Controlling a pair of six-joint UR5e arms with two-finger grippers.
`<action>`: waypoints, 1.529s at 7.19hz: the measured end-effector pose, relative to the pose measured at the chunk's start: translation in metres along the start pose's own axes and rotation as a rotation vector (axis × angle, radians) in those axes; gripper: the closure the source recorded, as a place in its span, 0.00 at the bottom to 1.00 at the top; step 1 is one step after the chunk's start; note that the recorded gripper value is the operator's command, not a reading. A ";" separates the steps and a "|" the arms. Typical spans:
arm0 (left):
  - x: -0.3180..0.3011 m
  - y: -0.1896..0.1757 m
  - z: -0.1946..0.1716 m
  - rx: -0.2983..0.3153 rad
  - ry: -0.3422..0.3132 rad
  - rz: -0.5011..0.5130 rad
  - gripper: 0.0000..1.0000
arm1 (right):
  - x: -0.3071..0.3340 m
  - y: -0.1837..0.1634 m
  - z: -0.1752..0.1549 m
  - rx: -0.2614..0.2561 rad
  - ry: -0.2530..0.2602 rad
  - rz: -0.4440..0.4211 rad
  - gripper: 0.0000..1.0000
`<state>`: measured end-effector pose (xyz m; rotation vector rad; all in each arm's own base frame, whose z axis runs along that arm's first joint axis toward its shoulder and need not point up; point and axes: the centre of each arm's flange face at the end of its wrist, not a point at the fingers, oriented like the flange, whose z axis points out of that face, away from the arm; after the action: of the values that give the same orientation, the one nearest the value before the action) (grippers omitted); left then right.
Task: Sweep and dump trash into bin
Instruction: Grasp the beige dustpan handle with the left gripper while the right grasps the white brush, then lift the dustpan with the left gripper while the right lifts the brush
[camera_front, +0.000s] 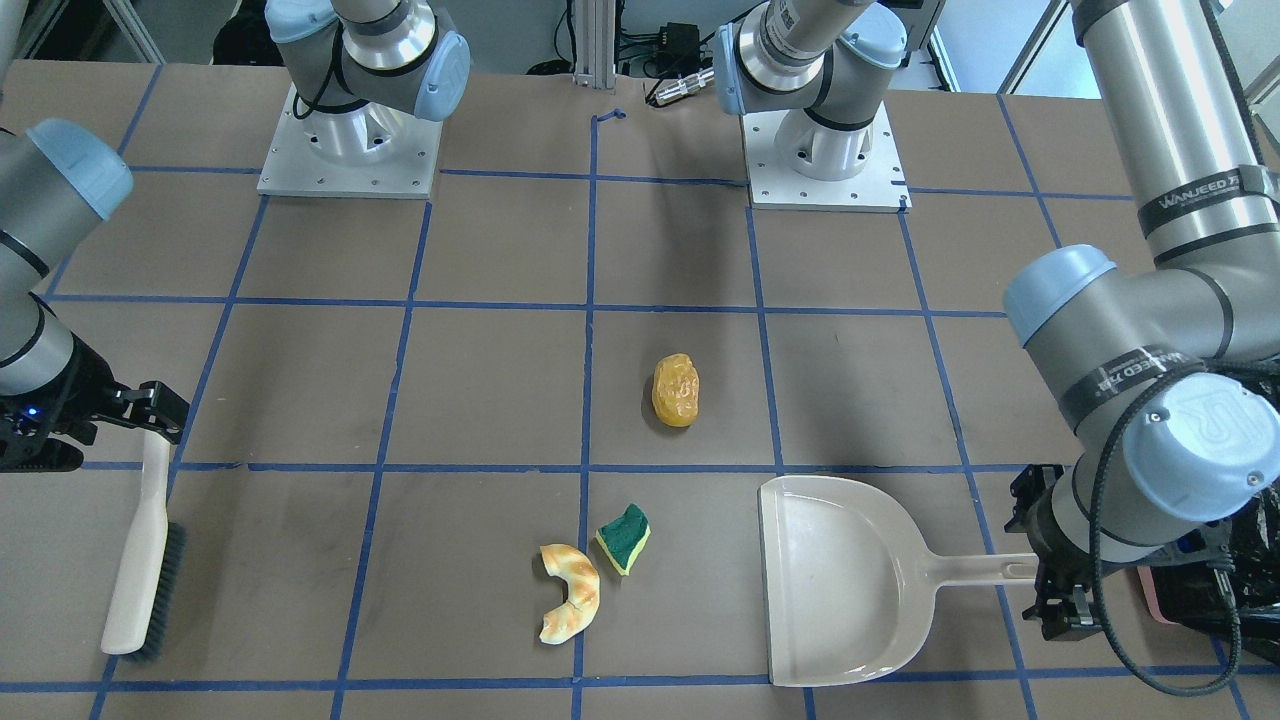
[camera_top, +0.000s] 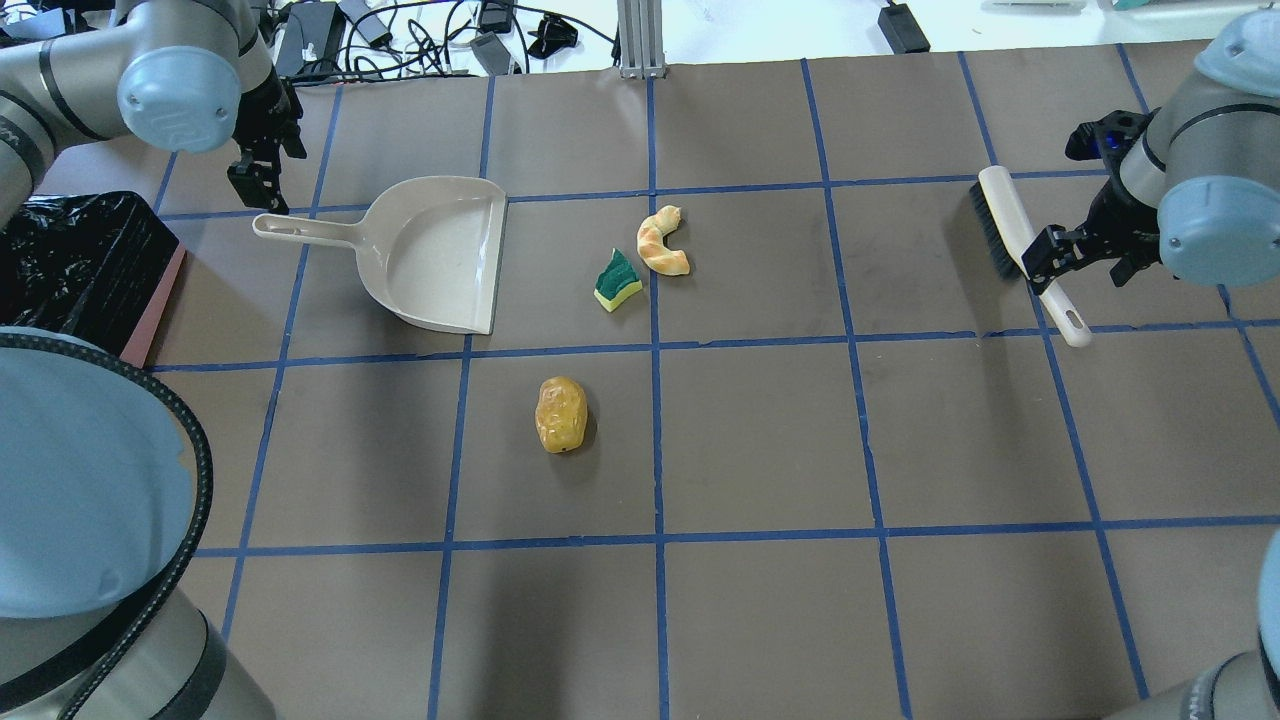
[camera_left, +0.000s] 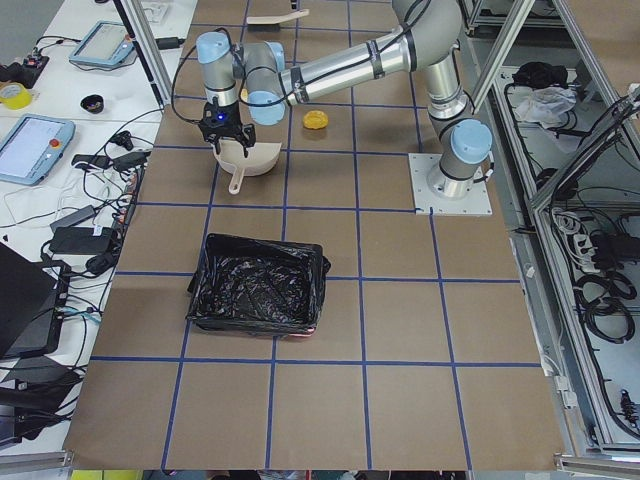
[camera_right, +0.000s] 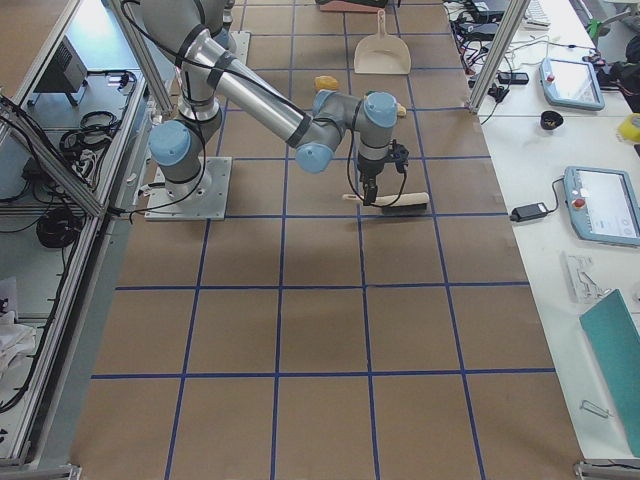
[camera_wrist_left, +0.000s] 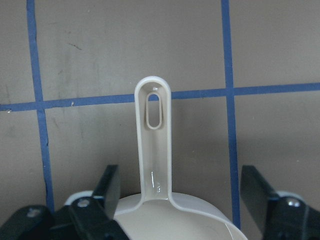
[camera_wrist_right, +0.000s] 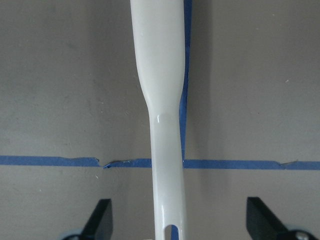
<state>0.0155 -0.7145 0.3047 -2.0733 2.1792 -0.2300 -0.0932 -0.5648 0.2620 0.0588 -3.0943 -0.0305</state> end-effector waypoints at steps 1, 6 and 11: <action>0.003 0.002 0.014 0.001 -0.007 -0.020 0.17 | -0.001 0.001 0.008 -0.010 -0.007 0.005 0.11; -0.003 0.016 0.053 -0.006 -0.049 -0.058 0.21 | -0.006 0.012 0.033 0.019 0.013 -0.002 0.36; -0.020 0.019 0.067 0.020 -0.080 -0.050 0.61 | -0.006 0.011 0.029 0.031 0.018 0.012 0.48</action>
<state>0.0112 -0.6953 0.2347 -2.0902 2.0732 -0.1694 -0.0892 -0.5529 0.2327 0.0413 -3.0769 0.0185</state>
